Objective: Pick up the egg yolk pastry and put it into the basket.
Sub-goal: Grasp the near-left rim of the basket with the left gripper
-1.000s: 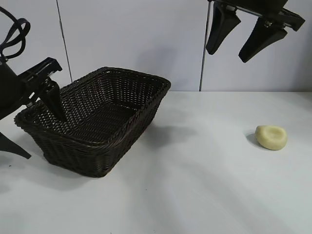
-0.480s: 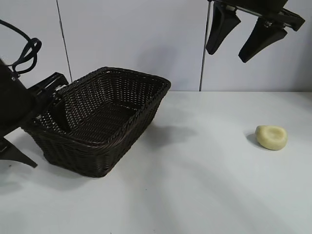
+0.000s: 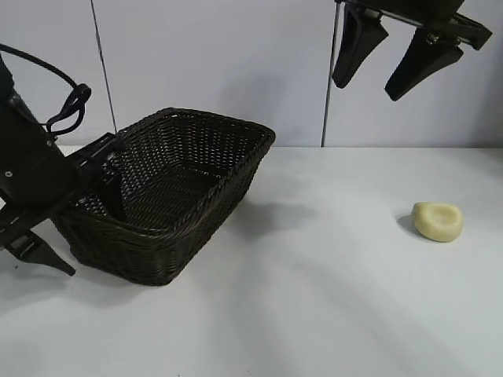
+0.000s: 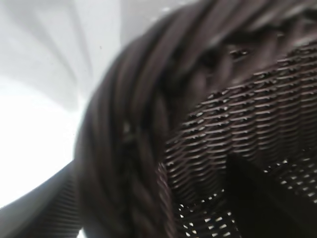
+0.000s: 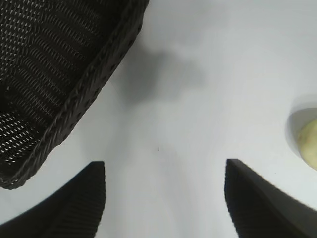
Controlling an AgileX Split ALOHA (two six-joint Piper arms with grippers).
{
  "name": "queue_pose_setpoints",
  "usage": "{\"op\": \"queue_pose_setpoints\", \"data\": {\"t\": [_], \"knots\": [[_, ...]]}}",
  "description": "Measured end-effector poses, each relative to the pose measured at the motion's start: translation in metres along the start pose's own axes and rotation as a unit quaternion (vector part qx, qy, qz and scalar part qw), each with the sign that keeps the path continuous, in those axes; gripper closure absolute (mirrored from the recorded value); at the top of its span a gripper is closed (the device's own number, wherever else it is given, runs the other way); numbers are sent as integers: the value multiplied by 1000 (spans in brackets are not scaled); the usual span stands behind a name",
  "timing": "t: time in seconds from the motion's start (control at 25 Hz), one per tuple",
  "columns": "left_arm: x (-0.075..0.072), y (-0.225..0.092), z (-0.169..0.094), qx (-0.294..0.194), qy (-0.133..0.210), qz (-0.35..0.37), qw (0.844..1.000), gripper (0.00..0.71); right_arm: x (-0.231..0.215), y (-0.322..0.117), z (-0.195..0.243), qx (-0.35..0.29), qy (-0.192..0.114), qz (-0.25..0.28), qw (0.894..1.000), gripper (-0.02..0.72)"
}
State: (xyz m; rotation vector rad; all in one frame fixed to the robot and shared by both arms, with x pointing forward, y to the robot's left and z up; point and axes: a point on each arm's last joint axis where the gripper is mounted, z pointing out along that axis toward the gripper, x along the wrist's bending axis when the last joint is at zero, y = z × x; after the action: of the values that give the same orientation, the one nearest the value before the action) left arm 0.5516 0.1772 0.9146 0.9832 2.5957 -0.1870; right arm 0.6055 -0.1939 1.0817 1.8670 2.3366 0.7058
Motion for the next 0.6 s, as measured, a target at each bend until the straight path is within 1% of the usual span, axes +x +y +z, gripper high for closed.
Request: {"op": "queue_pose_setpoints", "data": {"t": [0.08, 0.24, 0.32, 0.36, 0.48, 0.6], "knots": [[0, 0, 0, 0, 0, 0, 1000, 310, 0, 0, 0, 0, 0, 0, 1000, 208], [0, 0, 0, 1, 0, -3, 1000, 536, 0, 0, 0, 0, 0, 0, 1000, 208], [-1, 0, 0, 0, -6, -11, 1000, 609, 0, 0, 0, 0, 0, 0, 1000, 208], [-1, 0, 0, 1, -2, -1, 1000, 609, 0, 0, 0, 0, 0, 0, 1000, 208], [0, -2, 0, 9, 5, -3, 1000, 609, 0, 0, 0, 0, 0, 0, 1000, 208], [-4, -2, -3, 13, 7, 2, 1000, 609, 0, 0, 0, 0, 0, 0, 1000, 208]]}}
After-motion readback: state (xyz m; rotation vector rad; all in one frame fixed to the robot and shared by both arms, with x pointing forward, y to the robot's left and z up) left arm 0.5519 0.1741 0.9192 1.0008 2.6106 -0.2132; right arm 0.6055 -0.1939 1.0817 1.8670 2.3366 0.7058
